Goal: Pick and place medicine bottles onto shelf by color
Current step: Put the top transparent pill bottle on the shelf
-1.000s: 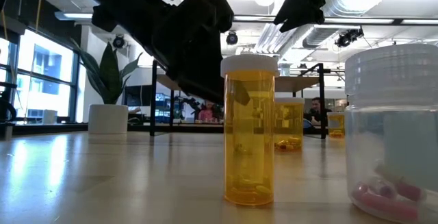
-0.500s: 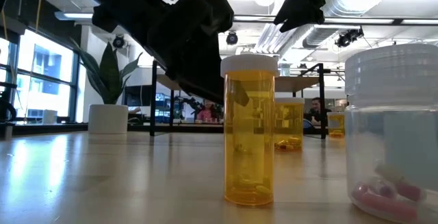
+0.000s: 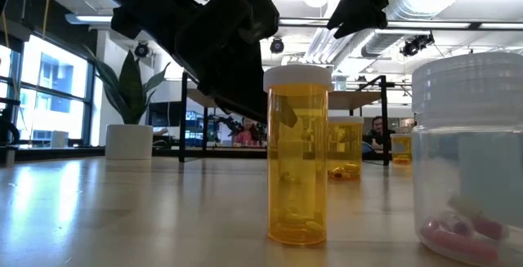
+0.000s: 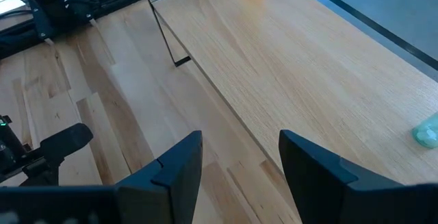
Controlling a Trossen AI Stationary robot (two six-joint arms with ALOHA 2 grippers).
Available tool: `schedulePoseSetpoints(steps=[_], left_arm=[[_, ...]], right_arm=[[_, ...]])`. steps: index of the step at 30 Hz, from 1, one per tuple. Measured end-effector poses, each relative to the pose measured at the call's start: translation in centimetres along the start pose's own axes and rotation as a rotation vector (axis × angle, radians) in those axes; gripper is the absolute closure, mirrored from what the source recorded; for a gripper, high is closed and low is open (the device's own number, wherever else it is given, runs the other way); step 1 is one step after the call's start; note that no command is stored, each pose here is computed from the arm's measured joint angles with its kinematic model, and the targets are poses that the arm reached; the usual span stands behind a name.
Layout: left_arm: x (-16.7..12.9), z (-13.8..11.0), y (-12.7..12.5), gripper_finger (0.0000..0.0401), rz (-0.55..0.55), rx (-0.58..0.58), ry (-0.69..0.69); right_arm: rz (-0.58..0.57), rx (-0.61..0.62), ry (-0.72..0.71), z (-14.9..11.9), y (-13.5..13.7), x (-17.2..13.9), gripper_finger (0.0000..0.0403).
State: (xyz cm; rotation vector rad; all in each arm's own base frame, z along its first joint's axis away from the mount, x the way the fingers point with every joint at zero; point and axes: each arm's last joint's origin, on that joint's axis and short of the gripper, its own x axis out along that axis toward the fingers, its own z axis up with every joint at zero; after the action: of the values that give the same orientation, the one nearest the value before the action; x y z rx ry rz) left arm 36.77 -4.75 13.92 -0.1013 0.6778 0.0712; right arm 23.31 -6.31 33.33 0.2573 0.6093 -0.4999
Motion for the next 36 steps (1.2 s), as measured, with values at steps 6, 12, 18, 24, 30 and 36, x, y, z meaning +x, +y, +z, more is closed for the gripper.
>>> schedulePoseSetpoints(steps=[6,12,18,24,30,36], left_arm=[[-0.1,0.1,0.0,0.0271,-0.01,0.0,0.002],[-1.6,1.3,0.7,0.0271,0.003,0.029,-0.016],[-4.8,3.6,3.0,0.0271,0.058,0.064,-0.062],[-9.4,6.9,7.3,0.0271,0.199,0.103,-0.159],[-14.4,10.8,12.7,0.0271,0.5,0.108,-0.227],[-17.7,13.9,17.6,0.0271,0.649,0.042,-0.263]], right_arm=[[0.0,0.0,0.0,0.0,0.0,0.0,0.0217],[0.004,0.002,-0.015,0.4,0.1,-0.3,0.0217],[0.013,-0.038,-0.052,1.4,0.2,-1.0,0.0217],[0.019,-0.061,-0.087,2.2,0.2,-1.7,0.0217],[0.02,-0.06,-0.095,2.5,0.3,-2.0,0.0217],[0.013,-0.06,-0.09,2.4,0.2,-2.0,0.0217]])
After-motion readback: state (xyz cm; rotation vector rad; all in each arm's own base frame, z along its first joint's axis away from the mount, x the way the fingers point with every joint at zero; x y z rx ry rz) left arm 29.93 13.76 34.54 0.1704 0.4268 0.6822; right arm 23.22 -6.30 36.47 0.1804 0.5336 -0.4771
